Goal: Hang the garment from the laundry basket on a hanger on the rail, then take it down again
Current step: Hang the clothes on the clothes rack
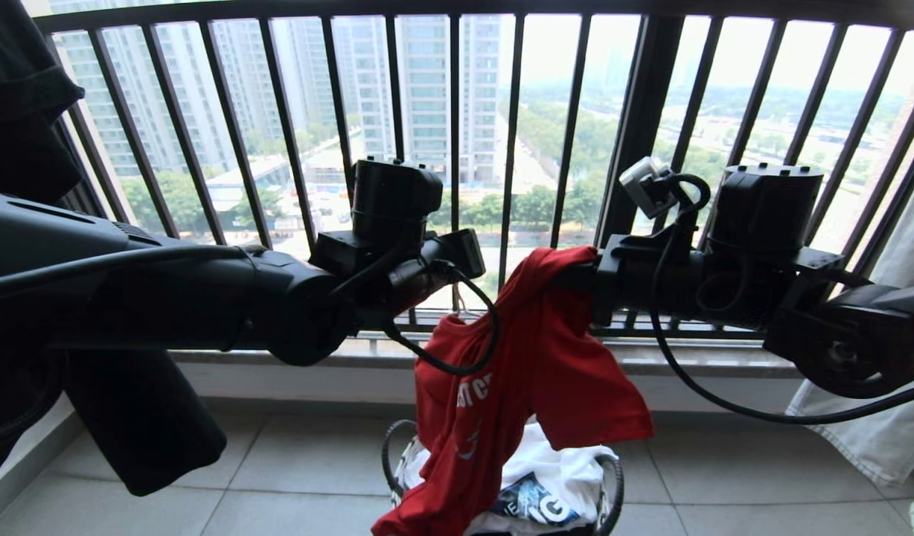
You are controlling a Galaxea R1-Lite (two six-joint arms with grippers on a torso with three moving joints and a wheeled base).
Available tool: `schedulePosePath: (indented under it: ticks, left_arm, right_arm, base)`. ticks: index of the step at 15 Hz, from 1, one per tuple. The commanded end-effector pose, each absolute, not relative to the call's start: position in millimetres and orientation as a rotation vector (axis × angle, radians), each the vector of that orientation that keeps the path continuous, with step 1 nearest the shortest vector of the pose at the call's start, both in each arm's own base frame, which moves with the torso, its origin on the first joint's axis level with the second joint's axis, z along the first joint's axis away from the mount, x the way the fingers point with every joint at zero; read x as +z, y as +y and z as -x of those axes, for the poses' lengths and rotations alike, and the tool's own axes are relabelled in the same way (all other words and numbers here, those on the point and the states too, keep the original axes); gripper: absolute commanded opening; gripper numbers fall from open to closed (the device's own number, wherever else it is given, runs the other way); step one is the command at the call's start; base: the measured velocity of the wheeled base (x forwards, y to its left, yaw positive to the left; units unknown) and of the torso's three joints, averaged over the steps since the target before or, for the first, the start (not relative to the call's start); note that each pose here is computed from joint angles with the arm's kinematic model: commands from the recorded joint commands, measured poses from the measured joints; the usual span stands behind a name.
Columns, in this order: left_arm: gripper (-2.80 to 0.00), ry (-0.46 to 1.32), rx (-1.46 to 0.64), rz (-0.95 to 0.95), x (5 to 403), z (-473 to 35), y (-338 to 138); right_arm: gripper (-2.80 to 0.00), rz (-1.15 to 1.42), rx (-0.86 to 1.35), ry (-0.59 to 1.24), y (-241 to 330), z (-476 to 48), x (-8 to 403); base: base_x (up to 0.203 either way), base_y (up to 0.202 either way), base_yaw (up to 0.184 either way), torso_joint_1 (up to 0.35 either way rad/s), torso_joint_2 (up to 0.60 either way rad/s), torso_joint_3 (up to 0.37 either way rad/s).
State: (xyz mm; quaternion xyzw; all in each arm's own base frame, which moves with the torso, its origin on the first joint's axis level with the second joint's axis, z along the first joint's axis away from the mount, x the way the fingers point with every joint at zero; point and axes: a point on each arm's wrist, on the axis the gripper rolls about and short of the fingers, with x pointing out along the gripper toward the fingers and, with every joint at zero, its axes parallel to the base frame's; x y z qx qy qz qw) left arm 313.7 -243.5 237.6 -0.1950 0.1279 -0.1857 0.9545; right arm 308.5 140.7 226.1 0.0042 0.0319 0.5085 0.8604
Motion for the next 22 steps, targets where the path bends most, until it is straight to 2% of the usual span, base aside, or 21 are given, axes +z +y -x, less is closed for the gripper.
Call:
schedulePosePath:
  ticks: [1, 7, 17, 18, 22]
  left_arm:
    - [-2.80, 0.248, -0.380, 0.406, 242, -312, -243]
    - [-2.80, 0.188, -0.317, 0.355, 252, -293, -255]
    - [-2.80, 0.126, -0.309, 0.381, 266, -286, -252]
    - [-2.80, 0.124, -0.308, 0.382, 267, -286, -252]
    - [-2.80, 0.102, -0.292, 0.393, 274, -283, -246]
  right_arm:
    - [-2.80, 0.008, 1.072, 0.058, 141, -308, 227]
    - [-2.80, 0.033, 1.053, 0.049, 139, -298, 235]
    - [-2.80, 0.066, 1.062, 0.031, 142, -288, 236]
    - [0.00, 0.067, 1.060, 0.028, 141, -287, 237]
    - [0.00, 0.068, 1.063, 0.017, 140, -282, 241]
  base:
    - [0.000, 0.000, 0.000, 0.000, 0.00, 0.000]
    - [0.000, 0.000, 0.000, 0.000, 0.00, 0.000]
    - [0.000, 0.000, 0.000, 0.000, 0.00, 0.000]
    - [0.000, 0.000, 0.000, 0.000, 0.00, 0.000]
    - [0.000, 0.000, 0.000, 0.000, 0.00, 0.000]
